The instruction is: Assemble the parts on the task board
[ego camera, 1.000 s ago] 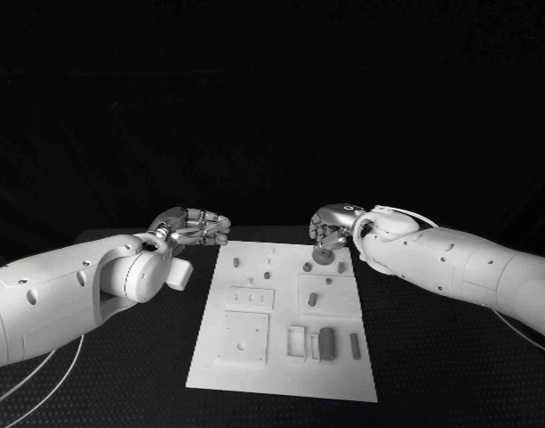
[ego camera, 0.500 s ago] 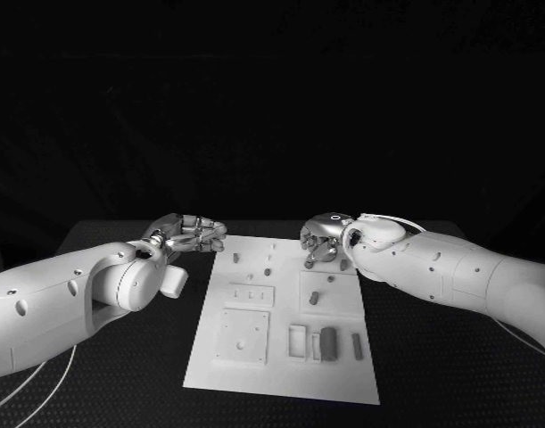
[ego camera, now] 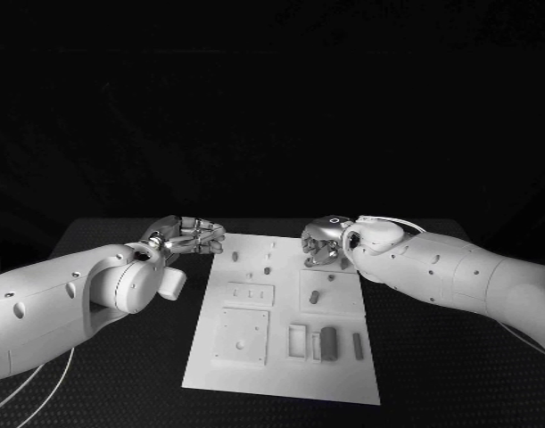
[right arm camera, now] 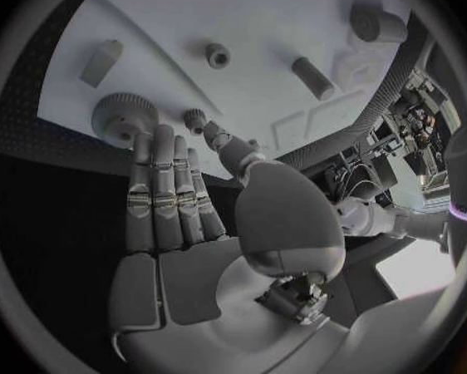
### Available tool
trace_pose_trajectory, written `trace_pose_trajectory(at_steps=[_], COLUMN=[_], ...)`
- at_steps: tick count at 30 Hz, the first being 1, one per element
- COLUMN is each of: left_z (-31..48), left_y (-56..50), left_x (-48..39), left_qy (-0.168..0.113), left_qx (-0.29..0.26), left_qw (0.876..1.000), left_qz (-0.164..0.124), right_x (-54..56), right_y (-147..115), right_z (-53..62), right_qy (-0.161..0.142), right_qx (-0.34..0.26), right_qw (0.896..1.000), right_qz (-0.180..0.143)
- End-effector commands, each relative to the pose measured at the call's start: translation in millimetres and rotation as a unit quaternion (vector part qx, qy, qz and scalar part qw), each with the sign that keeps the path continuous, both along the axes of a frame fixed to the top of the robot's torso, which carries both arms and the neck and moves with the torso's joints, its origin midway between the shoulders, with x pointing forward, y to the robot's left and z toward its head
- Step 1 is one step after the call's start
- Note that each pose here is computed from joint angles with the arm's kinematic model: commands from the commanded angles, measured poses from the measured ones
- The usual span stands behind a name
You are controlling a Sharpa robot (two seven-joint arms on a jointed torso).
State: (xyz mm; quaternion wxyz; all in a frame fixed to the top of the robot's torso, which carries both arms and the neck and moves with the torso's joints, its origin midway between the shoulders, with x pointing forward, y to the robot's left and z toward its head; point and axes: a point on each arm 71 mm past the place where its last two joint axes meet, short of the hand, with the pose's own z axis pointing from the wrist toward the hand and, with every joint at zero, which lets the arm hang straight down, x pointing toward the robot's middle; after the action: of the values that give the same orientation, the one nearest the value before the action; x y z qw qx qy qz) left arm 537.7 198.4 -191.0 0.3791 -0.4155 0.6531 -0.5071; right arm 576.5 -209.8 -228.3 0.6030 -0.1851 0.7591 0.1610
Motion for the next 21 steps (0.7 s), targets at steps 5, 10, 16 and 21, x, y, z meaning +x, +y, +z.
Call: trace_pose_trajectory(at_steps=[5, 10, 16, 21], left_z=[1.0, 0.6, -1.0, -1.7], left_y=[-3.2, -3.3, -2.7, -2.3], left_x=[-0.3, -0.2, 0.0, 0.4], left_qy=[-0.003, -0.003, -0.001, 0.000], left_qx=[-0.004, -0.004, -0.003, -0.003], left_qw=[1.000, 1.000, 1.000, 1.000], left_qz=[-0.012, -0.013, -0.012, -0.012], right_x=[-0.5, -0.5, -2.1, -2.5], right_y=[3.1, 2.3, 2.2, 0.9], right_z=[-3.3, -5.5, -9.8, -10.1], right_qy=[0.006, 0.011, 0.014, 0.014], right_qx=[-0.015, -0.018, -0.020, -0.025], right_qw=[1.000, 1.000, 1.000, 1.000], right_qz=[0.004, 0.002, 0.004, 0.003])
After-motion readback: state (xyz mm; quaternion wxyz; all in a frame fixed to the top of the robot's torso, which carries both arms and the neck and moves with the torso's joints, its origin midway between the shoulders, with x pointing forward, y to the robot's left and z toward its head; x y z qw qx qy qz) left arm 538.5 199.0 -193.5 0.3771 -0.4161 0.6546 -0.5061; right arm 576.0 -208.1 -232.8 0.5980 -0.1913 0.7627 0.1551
